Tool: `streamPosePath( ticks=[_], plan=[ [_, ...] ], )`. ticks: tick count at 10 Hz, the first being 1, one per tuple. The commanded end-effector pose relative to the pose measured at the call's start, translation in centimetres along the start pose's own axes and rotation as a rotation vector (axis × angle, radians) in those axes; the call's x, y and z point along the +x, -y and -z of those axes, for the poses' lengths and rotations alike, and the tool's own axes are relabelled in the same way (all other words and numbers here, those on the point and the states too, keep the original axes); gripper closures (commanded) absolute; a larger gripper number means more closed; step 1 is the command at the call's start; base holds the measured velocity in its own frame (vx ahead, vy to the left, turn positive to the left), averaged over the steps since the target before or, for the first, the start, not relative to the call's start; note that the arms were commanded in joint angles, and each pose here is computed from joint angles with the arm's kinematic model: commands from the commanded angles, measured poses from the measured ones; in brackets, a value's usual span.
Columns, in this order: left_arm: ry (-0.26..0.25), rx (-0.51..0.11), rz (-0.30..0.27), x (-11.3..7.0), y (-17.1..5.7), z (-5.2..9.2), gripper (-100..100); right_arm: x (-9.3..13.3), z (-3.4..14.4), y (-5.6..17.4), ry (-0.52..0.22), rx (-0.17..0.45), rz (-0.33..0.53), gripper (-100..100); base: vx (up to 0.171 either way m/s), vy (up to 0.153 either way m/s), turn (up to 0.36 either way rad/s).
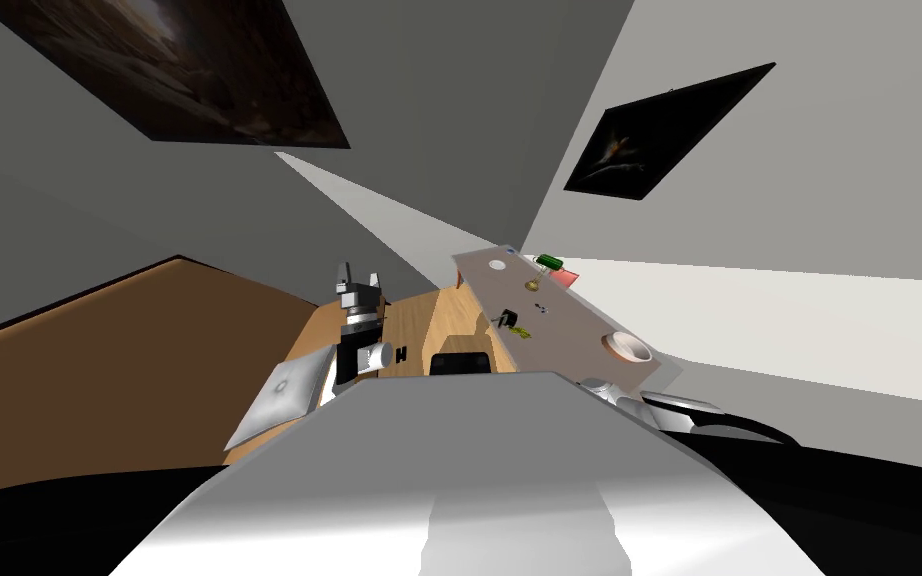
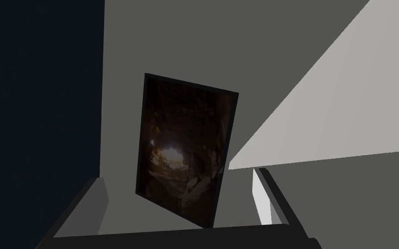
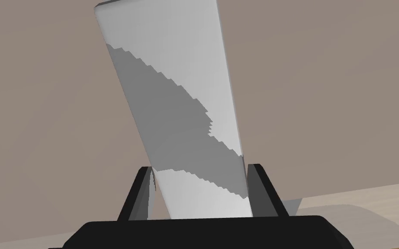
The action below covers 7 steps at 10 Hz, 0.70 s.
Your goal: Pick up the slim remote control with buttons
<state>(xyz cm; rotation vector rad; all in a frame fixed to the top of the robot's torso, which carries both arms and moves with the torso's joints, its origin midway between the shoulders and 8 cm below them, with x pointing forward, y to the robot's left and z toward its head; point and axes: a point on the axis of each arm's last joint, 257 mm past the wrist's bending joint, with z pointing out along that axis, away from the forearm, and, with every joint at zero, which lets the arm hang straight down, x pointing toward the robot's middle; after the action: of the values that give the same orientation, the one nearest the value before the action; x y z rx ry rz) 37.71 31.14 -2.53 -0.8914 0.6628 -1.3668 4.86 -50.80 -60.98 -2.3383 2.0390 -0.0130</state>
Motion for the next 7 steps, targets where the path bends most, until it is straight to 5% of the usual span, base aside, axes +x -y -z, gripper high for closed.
streamPosePath(
  ticks=[1,4,5,6,7],
  plan=[
    [0.0,0.0,0.0,0.0,0.0,0.0,0,0.0,0.0,0.0,0.0,0.0,0.0,100,-0.001,-0.002,0.012],
    [0.0,0.0,0.0,0.0,0.0,0.0,0,0.0,0.0,0.1,0.0,0.001,0.002,100,0.0,0.0,0.0],
    [0.0,0.0,0.0,0.0,0.0,0.0,0,0.0,0.0,0.1,0.0,0.001,0.002,0,0.0,0.0,0.0],
    [0.0,0.0,0.0,0.0,0.0,0.0,0,0.9,0.8,0.2,0.001,0.001,0.006,100,-0.003,0.035,-0.043],
    [0.0,0.0,0.0,0.0,0.0,0.0,0,1.5,1.3,0.3,0.001,0.001,0.009,100,-0.001,0.069,-0.063]
  ],
)
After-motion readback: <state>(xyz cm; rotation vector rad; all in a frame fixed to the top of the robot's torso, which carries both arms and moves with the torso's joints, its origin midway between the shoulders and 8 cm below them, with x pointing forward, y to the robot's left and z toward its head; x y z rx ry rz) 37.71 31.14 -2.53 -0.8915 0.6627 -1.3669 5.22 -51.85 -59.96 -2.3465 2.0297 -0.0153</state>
